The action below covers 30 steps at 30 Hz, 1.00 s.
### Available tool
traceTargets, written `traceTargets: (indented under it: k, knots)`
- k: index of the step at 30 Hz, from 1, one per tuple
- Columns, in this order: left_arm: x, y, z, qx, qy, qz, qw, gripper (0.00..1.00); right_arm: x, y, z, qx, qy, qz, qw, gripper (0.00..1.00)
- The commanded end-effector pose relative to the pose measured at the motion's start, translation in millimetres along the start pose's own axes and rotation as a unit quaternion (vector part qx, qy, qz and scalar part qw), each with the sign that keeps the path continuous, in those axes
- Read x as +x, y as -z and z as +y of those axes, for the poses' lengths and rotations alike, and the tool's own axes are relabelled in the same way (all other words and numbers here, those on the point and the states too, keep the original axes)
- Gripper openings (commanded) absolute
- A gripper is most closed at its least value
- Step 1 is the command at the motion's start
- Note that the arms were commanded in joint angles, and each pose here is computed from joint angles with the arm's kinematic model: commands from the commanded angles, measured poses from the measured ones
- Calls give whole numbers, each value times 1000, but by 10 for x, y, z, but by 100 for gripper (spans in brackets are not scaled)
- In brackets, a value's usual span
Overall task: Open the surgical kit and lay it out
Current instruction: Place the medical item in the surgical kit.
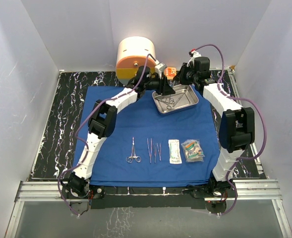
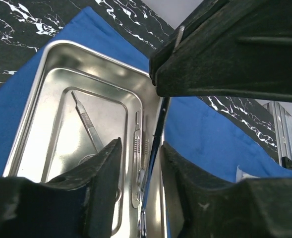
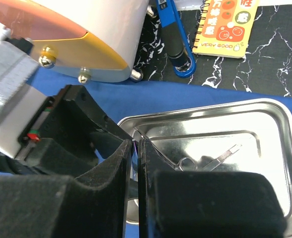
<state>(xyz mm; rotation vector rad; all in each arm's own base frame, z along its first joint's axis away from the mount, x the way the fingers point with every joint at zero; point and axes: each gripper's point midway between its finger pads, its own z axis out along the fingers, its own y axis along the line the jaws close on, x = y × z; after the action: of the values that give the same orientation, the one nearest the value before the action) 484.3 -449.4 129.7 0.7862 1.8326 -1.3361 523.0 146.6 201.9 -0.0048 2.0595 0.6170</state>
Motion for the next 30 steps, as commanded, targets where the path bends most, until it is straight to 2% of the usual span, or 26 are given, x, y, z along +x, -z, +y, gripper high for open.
traceTargets:
  k: [1, 8, 12, 15, 30]
  knots:
    - [-103, -73, -141, 26, -16, -9, 999, 33, -301, 188, 279, -35, 17, -45, 998, 0]
    - [-141, -62, -155, 24, -24, -12, 999, 27, -262, 192, 285, -36, 19, -42, 998, 0]
    - [-175, -43, -170, 20, -30, -12, 999, 36, -260, 191, 272, -34, 20, -42, 998, 0]
    - [-200, -27, -181, 17, -35, -10, 999, 39, -248, 191, 268, -33, 22, -41, 998, 0]
    - [-231, 21, -240, 21, -42, -9, 999, 34, -167, 160, 182, -20, 32, -33, 999, 0]
